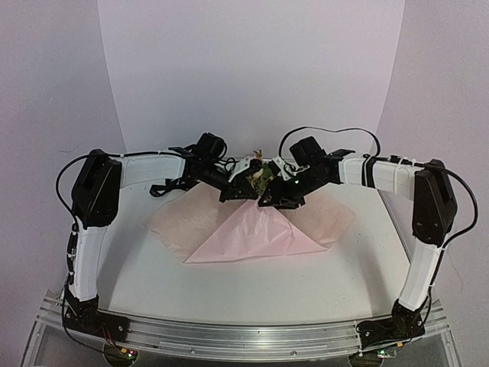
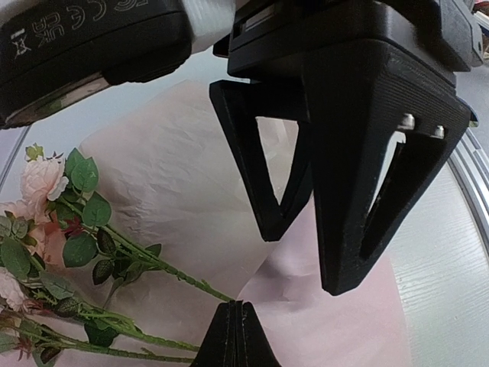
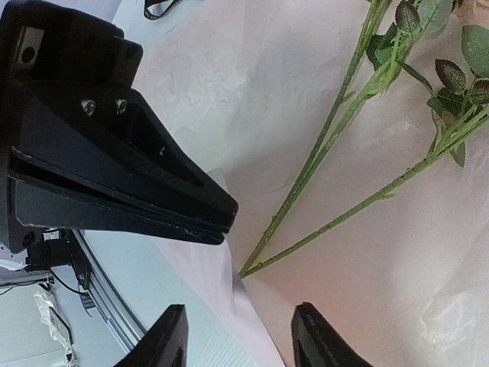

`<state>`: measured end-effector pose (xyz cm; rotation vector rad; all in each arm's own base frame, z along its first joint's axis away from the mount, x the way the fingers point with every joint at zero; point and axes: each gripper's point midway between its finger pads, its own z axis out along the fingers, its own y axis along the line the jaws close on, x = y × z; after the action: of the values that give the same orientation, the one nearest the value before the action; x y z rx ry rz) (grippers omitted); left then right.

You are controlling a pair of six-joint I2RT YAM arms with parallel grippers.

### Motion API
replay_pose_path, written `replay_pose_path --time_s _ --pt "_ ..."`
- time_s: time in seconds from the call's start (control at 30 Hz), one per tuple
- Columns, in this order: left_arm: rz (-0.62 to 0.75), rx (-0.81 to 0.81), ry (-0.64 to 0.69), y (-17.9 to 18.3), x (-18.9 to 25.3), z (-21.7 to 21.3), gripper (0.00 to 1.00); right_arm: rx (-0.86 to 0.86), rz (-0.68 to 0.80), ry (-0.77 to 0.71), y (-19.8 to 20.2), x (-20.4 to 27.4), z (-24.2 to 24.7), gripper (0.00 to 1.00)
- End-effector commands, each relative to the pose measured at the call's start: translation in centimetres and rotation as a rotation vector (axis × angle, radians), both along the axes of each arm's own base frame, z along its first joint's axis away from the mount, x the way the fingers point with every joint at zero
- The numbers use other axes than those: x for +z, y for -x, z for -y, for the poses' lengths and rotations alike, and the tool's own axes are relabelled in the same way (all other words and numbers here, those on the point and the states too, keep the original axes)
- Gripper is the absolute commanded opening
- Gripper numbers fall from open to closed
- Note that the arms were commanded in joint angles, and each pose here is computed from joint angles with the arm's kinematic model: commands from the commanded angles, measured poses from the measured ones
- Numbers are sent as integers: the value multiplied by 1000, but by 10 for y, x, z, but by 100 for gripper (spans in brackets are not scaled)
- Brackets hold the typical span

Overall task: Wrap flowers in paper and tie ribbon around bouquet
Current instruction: Fold the bottom corner of the flattened wrapping paper at the center of the board.

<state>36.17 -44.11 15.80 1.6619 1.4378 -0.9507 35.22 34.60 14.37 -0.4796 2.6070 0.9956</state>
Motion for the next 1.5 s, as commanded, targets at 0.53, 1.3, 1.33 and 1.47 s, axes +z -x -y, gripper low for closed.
replay_pose_path --time_s 0.53,1.3,1.33,1.47 --pt "-123 475 298 -76 102 -35 56 -184 169 230 -51 -19 29 0" --pt "-981 660 177 -84 -37 -63 53 -318 235 137 -41 -1 28 0" --pt "-1006 676 159 -82 -48 -65 53 -310 241 125 -35 3 25 0" --pt "-1063 775 93 -77 -82 -76 53 -282 246 101 -16 11 15 0"
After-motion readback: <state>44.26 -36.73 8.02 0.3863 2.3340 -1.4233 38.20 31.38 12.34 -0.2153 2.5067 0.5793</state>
